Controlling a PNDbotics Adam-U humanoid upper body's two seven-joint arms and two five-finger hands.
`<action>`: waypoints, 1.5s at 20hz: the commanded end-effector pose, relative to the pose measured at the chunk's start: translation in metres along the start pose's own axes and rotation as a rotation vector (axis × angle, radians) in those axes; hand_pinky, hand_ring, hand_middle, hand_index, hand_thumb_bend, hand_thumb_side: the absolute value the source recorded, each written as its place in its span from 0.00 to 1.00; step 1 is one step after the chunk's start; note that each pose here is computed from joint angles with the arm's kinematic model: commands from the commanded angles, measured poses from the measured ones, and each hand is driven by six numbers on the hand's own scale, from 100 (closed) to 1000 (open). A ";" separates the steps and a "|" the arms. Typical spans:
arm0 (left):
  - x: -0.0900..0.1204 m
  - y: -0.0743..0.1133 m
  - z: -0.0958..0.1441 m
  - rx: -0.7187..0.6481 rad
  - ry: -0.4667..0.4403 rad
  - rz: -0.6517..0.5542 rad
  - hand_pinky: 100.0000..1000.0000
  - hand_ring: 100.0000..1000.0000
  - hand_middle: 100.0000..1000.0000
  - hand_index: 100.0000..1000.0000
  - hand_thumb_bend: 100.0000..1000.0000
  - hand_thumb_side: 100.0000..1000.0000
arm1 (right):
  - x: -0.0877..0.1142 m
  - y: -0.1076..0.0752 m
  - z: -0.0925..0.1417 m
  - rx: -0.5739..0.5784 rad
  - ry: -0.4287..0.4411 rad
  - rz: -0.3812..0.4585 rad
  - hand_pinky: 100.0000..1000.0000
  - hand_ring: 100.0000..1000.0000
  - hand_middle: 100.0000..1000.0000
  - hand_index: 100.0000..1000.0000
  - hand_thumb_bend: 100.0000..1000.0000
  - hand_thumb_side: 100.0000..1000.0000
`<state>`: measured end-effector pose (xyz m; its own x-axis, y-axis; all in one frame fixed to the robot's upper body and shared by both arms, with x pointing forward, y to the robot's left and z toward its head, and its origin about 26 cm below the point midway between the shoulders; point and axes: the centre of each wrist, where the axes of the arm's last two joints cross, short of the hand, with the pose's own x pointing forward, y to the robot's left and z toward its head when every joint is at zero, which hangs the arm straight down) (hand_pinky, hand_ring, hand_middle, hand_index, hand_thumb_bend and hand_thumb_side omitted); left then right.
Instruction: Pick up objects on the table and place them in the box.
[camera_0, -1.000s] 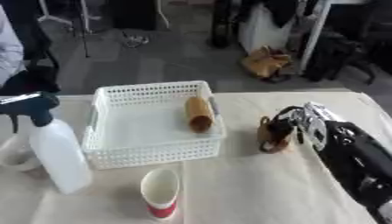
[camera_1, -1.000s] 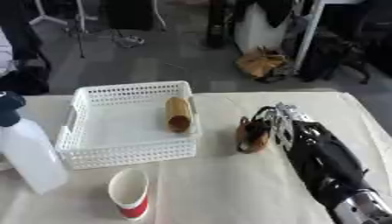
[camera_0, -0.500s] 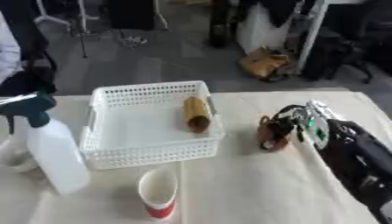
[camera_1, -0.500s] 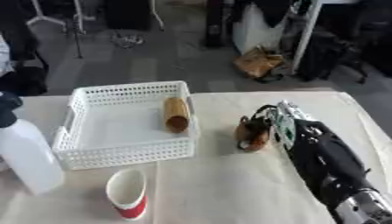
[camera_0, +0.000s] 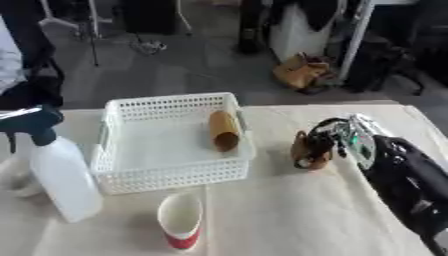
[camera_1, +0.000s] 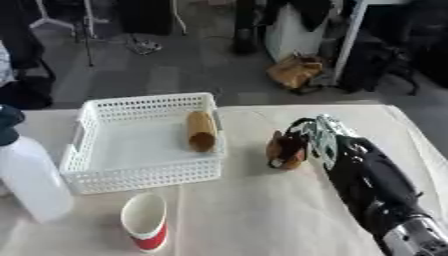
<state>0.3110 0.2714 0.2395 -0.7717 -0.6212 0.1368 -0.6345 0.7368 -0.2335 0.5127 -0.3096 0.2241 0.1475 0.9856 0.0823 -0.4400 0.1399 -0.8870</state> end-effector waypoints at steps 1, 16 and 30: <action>0.003 0.001 -0.005 0.013 -0.025 0.008 0.98 0.93 0.83 0.83 0.00 1.00 | -0.008 -0.024 0.013 -0.077 0.013 0.006 0.06 0.48 0.52 0.62 0.20 0.31; 0.002 0.001 -0.005 0.012 -0.023 0.007 0.98 0.93 0.83 0.83 0.00 1.00 | -0.001 -0.039 0.021 -0.171 -0.016 0.016 0.00 0.41 0.41 0.51 0.04 0.34; 0.002 0.002 -0.005 0.002 -0.032 0.007 0.98 0.93 0.83 0.83 0.00 1.00 | 0.019 -0.089 0.056 -0.276 -0.115 0.013 0.00 0.36 0.39 0.49 0.00 0.39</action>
<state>0.3107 0.2719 0.2380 -0.7706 -0.6219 0.1392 -0.6360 0.7369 -0.2289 0.5116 -0.2905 0.3003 0.0399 0.9929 0.1120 -0.2441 0.1183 -0.9625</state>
